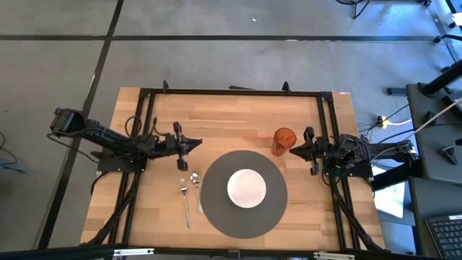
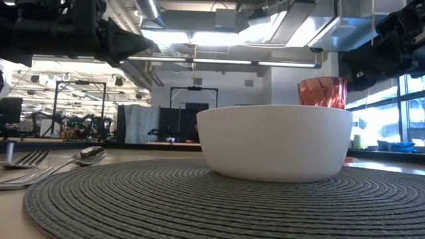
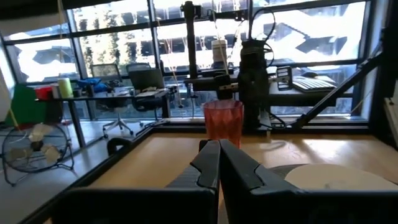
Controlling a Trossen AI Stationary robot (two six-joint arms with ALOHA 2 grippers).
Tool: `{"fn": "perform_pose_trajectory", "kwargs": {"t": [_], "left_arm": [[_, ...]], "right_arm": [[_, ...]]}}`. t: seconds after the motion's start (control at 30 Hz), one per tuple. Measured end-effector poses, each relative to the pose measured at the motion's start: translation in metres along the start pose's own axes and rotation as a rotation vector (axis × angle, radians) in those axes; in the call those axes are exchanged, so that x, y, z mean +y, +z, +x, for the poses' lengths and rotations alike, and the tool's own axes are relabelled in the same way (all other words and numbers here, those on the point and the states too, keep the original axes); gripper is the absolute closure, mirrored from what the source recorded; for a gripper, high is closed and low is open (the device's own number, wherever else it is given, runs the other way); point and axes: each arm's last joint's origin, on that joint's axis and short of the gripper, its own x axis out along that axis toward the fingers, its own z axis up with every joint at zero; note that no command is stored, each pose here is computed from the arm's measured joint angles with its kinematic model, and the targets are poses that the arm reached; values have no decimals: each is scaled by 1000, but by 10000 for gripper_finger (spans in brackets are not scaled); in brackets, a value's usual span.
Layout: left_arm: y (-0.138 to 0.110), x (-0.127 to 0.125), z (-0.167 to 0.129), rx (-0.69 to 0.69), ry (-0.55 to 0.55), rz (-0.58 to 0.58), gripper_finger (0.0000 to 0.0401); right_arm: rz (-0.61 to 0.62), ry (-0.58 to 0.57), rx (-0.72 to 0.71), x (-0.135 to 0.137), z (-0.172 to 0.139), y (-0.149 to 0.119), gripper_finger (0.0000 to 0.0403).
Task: Pick & Place Utensil
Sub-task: Put the orange glass on the gray mat to the right of the white bowl
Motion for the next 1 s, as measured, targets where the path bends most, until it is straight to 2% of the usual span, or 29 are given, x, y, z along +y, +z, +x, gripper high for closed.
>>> {"fn": "perform_pose_trajectory", "kwargs": {"t": [0.57, 0.7, 0.9, 1.0], "left_arm": [[-3, 4, 1, 34, 98, -39, 400], [5, 4, -6, -38, 128, -35, 399], [6, 6, -32, -123, 159, -30, 398], [9, 6, -35, -138, 136, -10, 399]], "right_arm": [[-45, -26, -6, -1, 0, 1, 393], [-30, -26, -6, -1, 0, 1, 393], [2, -17, -6, 0, 0, 1, 393], [3, -8, -5, 0, 0, 1, 393]]}}
